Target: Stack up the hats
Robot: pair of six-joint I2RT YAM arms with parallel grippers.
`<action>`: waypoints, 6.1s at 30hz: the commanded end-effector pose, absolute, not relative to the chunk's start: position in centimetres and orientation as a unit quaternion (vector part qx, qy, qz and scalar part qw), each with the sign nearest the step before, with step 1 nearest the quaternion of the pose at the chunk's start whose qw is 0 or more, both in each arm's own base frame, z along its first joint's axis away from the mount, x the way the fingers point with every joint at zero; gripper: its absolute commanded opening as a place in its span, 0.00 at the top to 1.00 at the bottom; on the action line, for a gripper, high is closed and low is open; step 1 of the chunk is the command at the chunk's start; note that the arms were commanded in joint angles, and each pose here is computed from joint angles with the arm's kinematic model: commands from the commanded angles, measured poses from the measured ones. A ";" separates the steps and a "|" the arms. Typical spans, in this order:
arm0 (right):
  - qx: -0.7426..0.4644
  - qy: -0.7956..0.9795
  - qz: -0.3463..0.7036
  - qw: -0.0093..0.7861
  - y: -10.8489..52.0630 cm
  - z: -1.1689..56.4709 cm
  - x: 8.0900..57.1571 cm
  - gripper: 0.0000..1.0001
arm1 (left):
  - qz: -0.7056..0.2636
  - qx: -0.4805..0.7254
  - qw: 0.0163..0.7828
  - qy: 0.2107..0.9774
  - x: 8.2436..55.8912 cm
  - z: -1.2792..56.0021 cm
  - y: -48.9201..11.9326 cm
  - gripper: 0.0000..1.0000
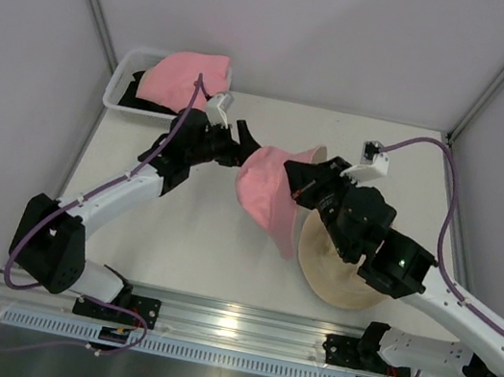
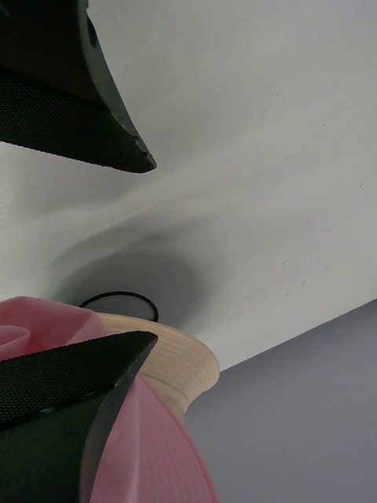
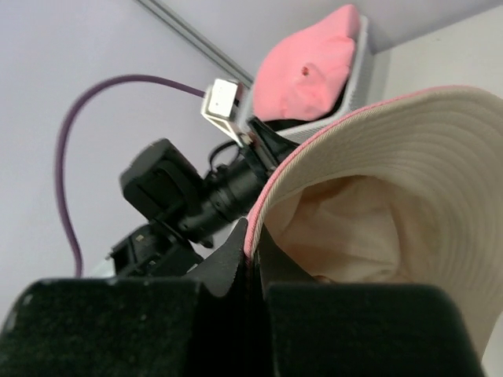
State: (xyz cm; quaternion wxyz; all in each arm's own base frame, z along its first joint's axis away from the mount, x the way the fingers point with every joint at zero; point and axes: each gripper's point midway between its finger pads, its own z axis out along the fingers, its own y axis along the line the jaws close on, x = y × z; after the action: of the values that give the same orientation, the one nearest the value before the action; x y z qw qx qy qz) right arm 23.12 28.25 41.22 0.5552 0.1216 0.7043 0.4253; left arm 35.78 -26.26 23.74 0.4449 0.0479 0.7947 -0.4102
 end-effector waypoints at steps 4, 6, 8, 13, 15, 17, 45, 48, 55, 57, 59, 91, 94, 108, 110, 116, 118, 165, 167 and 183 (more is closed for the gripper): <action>0.203 0.708 0.348 0.580 19.3 38.6 21.7 1.00 | -0.423 0.073 0.489 0.759 35.3 27.0 -25.9 0.16; 0.203 0.703 0.356 0.581 18.3 37.8 21.1 1.00 | -0.424 0.073 0.491 0.758 35.2 27.1 -25.8 0.16; 0.205 0.686 0.381 0.585 16.3 38.7 19.9 1.00 | -0.422 0.070 0.493 0.758 35.4 27.2 -25.9 0.16; 0.247 0.713 0.332 0.567 11.4 35.0 18.5 1.00 | -0.414 0.069 0.485 0.767 36.0 26.4 -27.0 0.17; 0.273 0.722 0.320 0.550 9.6 33.1 17.7 1.00 | -0.414 0.071 0.481 0.770 36.1 26.1 -27.5 0.17; 0.293 0.725 0.301 0.546 7.5 31.6 17.2 1.00 | -0.417 0.075 0.475 0.771 36.0 25.8 -28.1 0.18; 0.287 0.786 -0.032 0.547 -1.0 25.4 16.5 0.10 | -0.507 0.236 0.458 0.691 28.9 33.8 -37.2 0.18; 0.276 0.786 -0.045 0.552 0.0 26.6 17.5 0.17 | -0.524 0.267 0.451 0.671 27.2 35.0 -38.3 0.18; 0.303 0.781 -0.047 0.545 -0.4 23.2 18.4 0.56 | -0.519 0.309 0.440 0.664 25.1 35.1 -40.4 0.17; 0.276 0.788 -0.039 0.549 0.3 22.4 19.7 0.60 | -0.512 0.302 0.441 0.672 25.3 34.6 -40.2 0.18; 0.270 0.796 -0.011 0.542 0.8 21.8 21.4 0.67 | -0.503 0.296 0.448 0.677 25.7 34.6 -39.9 0.18; 0.205 0.754 0.212 0.587 11.0 21.0 42.4 0.98 | -0.465 -0.085 0.425 0.772 35.6 22.8 -27.6 0.30; 0.205 0.757 0.220 0.580 11.5 20.8 42.9 0.96 | -0.486 -0.098 0.421 0.759 34.9 23.1 -27.2 0.33; 0.206 0.756 0.241 0.573 12.3 20.9 42.5 0.92 | -0.530 -0.145 0.354 0.757 34.9 19.4 -29.0 0.46; 0.207 0.760 0.239 0.568 12.1 20.5 42.5 0.92 | -0.522 -0.156 0.356 0.759 34.8 18.8 -28.6 0.46; 0.213 0.757 0.239 0.570 11.3 20.6 41.9 0.86 | -0.506 -0.178 0.356 0.765 34.7 17.5 -27.7 0.43; 0.210 0.750 0.251 0.575 11.4 21.5 41.6 0.85 | -0.520 -0.183 0.352 0.757 34.7 17.6 -28.0 0.44; 0.211 0.766 0.317 0.518 12.2 16.8 39.0 1.00 | -0.534 -0.119 0.350 0.760 36.2 14.2 -29.8 0.42; 0.208 0.769 0.313 0.518 12.1 16.4 39.1 1.00 | -0.542 -0.114 0.346 0.757 36.0 14.3 -29.9 0.42; 0.179 0.790 0.295 0.507 13.3 13.2 39.5 1.00 | -0.556 -0.053 0.378 0.739 35.7 15.3 -30.0 0.41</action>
State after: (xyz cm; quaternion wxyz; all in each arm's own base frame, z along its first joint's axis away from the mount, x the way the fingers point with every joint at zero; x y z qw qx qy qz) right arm 39.58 13.22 13.45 0.4963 0.1979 0.7875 0.3072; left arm 35.57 -29.83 13.29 0.3430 -0.0991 0.7654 -0.5354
